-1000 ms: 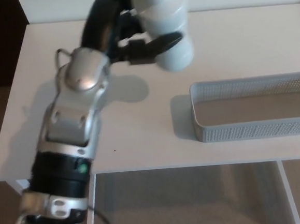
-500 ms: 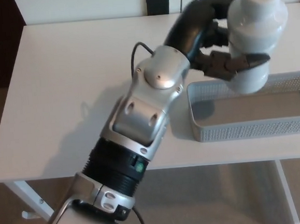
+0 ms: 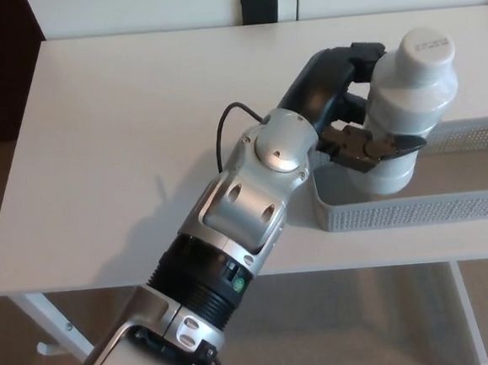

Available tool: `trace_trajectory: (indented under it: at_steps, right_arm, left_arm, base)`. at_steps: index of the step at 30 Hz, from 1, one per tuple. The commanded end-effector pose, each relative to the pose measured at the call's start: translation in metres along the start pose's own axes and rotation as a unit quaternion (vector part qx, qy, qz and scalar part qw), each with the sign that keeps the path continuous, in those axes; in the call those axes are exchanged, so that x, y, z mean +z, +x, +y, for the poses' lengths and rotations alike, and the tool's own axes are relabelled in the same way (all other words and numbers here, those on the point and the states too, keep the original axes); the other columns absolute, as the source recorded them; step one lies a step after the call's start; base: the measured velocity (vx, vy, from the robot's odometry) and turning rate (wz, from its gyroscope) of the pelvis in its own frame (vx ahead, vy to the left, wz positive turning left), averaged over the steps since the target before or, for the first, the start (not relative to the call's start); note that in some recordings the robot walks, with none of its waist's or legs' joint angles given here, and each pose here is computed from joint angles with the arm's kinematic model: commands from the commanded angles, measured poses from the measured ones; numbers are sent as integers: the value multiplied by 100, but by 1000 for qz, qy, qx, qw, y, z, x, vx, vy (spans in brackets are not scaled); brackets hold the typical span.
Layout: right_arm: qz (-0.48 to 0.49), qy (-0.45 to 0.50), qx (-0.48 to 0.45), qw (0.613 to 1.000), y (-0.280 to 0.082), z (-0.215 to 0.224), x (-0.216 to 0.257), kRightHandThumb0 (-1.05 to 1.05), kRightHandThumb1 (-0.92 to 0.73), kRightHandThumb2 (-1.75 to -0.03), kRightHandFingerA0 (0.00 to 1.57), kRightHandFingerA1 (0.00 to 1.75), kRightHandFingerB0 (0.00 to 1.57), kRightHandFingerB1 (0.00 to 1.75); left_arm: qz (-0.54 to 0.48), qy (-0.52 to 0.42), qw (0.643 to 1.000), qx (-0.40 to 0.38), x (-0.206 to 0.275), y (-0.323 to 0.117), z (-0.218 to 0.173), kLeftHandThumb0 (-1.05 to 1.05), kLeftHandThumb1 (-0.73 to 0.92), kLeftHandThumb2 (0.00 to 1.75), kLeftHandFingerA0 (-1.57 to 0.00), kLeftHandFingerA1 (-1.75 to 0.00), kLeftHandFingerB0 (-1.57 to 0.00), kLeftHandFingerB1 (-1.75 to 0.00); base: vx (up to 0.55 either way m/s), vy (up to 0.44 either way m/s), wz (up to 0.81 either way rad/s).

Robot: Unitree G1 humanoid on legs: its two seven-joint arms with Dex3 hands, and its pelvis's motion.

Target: The robot walk up to a desk on which a bottle is kept on the left hand side and a container is kept on the right hand side. The robot uses its left hand to pick up the bottle and places it in the container.

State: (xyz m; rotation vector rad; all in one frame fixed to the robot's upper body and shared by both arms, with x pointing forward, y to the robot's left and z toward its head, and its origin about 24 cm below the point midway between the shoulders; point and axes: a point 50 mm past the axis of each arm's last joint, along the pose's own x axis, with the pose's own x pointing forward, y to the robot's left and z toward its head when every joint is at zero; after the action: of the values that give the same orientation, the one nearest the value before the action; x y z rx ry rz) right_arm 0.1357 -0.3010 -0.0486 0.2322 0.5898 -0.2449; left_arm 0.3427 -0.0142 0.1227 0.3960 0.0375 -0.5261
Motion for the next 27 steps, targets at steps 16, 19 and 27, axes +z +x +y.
trace_trajectory:
  at_steps: [16, 19, 27]
  right_arm:
    - [-6, -25, -10, 1000, 2, 0, 11, -22, -58, -57, 46, 54, 52, 52]
    - [-7, -24, -14, 1000, 3, 0, 12, -21, -57, -56, 48, 55, 53, 52]
    - [-6, -27, -11, 1000, 3, -1, 12, -21, -57, -56, 48, 56, 53, 53]
  left_arm:
    - [-10, 12, 998, -61, -7, -5, -4, -92, 56, 58, 0, 0, 0, 0]
    - [-16, 20, 998, -62, -6, -6, -2, -94, 56, 58, 0, 0, 0, 0]
    - [-72, 29, 996, -51, 23, -13, 16, -94, 58, 59, 0, 0, 0, 0]
  base:
    - [0, 0, 0]
    - [0, 0, 0]
    - [0, 0, 0]
